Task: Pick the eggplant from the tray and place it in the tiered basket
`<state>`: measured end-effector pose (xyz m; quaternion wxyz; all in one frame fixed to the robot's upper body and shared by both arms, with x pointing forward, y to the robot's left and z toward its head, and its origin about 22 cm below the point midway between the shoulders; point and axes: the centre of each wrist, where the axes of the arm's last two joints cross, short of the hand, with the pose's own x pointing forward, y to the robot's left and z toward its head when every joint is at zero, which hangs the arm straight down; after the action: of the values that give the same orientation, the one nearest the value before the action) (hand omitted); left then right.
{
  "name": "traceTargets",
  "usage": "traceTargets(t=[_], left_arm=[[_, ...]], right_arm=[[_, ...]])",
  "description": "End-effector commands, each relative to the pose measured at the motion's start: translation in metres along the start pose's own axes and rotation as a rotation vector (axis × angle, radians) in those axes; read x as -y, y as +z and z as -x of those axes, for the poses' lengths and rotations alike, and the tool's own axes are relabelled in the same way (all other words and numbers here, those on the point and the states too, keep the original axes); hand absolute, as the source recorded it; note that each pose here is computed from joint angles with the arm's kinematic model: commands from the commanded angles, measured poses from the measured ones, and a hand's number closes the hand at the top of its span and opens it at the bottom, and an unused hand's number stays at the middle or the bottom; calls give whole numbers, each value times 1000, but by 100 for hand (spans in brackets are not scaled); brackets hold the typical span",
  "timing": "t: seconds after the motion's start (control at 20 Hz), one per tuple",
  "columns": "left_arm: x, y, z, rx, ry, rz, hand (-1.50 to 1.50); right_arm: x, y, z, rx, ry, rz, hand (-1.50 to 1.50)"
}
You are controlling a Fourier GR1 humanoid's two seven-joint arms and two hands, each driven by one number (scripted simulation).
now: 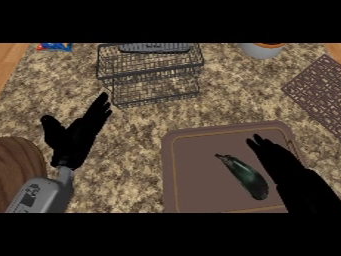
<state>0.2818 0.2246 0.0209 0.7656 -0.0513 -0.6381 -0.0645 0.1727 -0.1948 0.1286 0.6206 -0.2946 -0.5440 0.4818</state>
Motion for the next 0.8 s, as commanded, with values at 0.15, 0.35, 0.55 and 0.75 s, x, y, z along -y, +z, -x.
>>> traceTargets(t=[0.15, 0.35, 0.55, 0.75], left_arm=[[-4, 10, 6, -4, -5, -2, 0], [-3, 6, 3, -8, 2, -8, 0], [-8, -6, -6, 0, 0, -6, 0], [2, 3, 11, -9, -2, -16, 0]], right_arm=[[-41, 1, -16, -127, 131, -46, -150], [-51, -15, -22, -168, 117, -78, -150], [-58, -10, -22, -162, 129, -111, -150], [-56, -20, -10, -199, 162, -80, -150]])
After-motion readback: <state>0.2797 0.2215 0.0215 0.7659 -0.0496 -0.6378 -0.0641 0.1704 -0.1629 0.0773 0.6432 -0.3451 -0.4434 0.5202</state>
